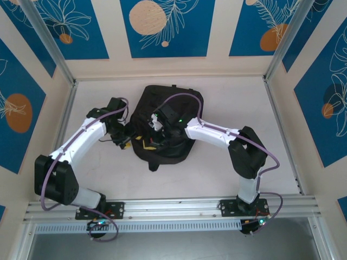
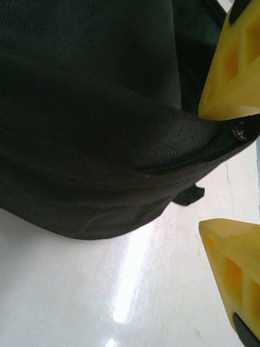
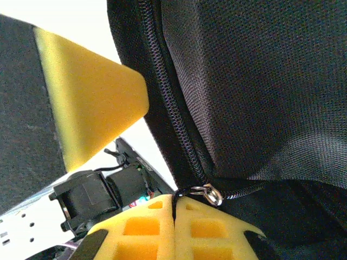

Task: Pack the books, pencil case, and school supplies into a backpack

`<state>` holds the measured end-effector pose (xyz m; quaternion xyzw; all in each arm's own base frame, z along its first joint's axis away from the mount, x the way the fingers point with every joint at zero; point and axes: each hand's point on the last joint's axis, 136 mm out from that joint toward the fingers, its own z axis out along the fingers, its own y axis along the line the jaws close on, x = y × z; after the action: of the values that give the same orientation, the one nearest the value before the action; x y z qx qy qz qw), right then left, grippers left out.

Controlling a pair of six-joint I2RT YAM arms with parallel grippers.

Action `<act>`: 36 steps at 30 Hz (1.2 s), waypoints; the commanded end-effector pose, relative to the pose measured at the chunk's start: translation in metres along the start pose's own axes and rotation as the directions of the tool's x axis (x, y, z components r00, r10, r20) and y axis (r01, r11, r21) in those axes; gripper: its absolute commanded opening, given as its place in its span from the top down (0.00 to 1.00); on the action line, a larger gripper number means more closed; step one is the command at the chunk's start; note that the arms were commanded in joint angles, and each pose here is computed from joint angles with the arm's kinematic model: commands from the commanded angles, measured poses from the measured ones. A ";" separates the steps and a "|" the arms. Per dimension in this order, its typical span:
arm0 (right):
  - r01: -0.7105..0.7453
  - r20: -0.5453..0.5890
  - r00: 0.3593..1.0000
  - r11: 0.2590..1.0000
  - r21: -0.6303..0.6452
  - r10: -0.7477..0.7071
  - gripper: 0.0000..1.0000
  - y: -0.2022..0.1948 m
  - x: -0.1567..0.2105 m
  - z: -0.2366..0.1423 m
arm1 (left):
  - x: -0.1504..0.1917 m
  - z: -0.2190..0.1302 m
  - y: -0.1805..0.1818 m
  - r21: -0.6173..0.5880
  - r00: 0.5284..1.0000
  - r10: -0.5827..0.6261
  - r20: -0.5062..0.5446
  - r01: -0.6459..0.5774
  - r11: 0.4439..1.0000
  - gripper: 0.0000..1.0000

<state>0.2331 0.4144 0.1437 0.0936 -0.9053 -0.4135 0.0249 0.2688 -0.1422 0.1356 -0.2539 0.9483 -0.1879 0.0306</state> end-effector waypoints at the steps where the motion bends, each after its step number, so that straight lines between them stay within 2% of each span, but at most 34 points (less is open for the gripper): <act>1: 0.047 0.010 0.999 0.999 -0.007 -0.047 1.00 0.014 0.002 -0.011 | 0.007 0.006 -0.005 0.022 0.999 -0.018 -0.039 0.019 1.000 0.52; 11: 0.053 0.008 0.999 0.999 0.001 -0.053 1.00 0.011 0.006 -0.013 | 0.013 0.025 0.016 -0.061 0.998 -0.043 -0.051 0.040 0.997 0.61; 13: 0.063 -0.006 0.998 0.998 0.011 -0.062 1.00 0.011 0.010 -0.013 | 0.012 0.030 0.021 -0.078 0.998 -0.046 -0.048 0.043 0.996 0.71; 15: 0.069 -0.020 0.997 0.997 0.016 -0.069 1.00 0.009 0.016 -0.016 | 0.007 0.032 0.025 -0.103 0.999 -0.046 -0.024 0.043 0.994 0.93; 16: 0.070 -0.028 0.997 0.997 0.017 -0.069 1.00 0.008 0.018 -0.017 | 0.005 0.032 0.028 -0.117 0.999 -0.046 -0.011 0.045 0.992 1.00; 24: 0.064 -0.119 0.991 0.995 0.071 -0.055 1.00 -0.023 0.056 -0.023 | -0.016 0.009 0.030 -0.147 0.994 0.002 0.109 0.014 0.989 1.00; 30: 0.016 -0.105 0.994 0.993 0.120 -0.003 1.00 -0.051 0.061 -0.035 | -0.020 0.001 0.030 -0.154 0.992 0.027 0.126 -0.008 0.988 1.00; 36: -0.009 -0.090 0.996 0.993 0.122 0.020 1.00 -0.061 0.065 -0.051 | -0.020 -0.003 0.034 -0.164 0.989 0.041 0.143 -0.017 0.986 1.00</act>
<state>0.2095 0.3577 0.1356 0.1254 -0.9138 -0.3863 0.0088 0.2625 -0.1411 0.1188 -0.2426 0.9557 -0.1638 0.0313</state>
